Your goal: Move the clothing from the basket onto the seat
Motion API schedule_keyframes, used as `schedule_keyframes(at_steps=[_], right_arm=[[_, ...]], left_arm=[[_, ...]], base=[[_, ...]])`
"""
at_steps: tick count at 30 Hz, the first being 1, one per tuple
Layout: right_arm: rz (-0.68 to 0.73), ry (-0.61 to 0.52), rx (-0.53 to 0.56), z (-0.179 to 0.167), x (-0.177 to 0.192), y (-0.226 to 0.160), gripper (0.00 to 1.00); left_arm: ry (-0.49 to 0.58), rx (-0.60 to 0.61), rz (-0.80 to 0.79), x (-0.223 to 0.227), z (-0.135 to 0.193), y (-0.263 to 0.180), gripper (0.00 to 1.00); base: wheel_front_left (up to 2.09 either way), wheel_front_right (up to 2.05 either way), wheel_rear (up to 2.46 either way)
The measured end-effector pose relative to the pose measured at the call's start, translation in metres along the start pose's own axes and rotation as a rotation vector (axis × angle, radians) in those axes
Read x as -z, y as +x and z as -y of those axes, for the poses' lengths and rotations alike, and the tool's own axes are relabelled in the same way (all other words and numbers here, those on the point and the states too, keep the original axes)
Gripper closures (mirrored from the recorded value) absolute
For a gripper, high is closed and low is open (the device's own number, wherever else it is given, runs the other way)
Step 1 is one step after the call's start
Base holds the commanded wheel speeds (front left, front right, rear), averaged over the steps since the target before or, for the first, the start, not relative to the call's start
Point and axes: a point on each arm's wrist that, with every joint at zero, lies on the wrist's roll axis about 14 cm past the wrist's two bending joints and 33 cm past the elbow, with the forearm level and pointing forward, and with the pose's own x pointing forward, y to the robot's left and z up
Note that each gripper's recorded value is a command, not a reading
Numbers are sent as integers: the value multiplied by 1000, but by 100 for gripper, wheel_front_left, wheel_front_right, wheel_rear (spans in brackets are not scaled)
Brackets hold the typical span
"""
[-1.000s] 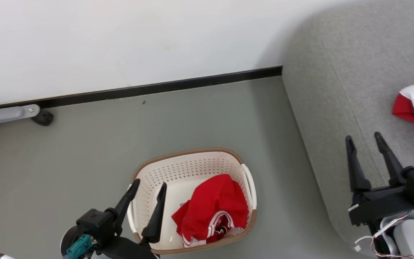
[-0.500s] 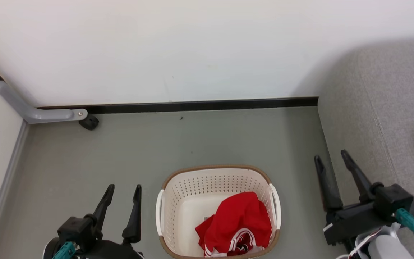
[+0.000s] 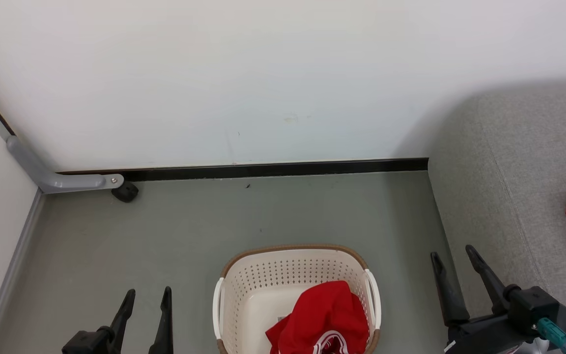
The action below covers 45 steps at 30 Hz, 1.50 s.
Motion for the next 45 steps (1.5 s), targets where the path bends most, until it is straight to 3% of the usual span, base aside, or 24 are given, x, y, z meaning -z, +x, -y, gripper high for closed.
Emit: schedule_keyframes(at_steps=[11,20,32,45], right_arm=[[22,3,32,10,-6,-3,0],[2,0,66,19,2,0,0],[-28,13,126,35,17,13,0],[-113,29,207,57,49,19,0]], left_arm=[[-3,32,-7,3,9,7,0],[-11,129,-79,24,35,18,0],[71,276,-196,53,64,59,0],[193,488,-438,121,95,101,0]], base=[[0,0,0],[0,0,0],[0,0,0],[0,0,0]])
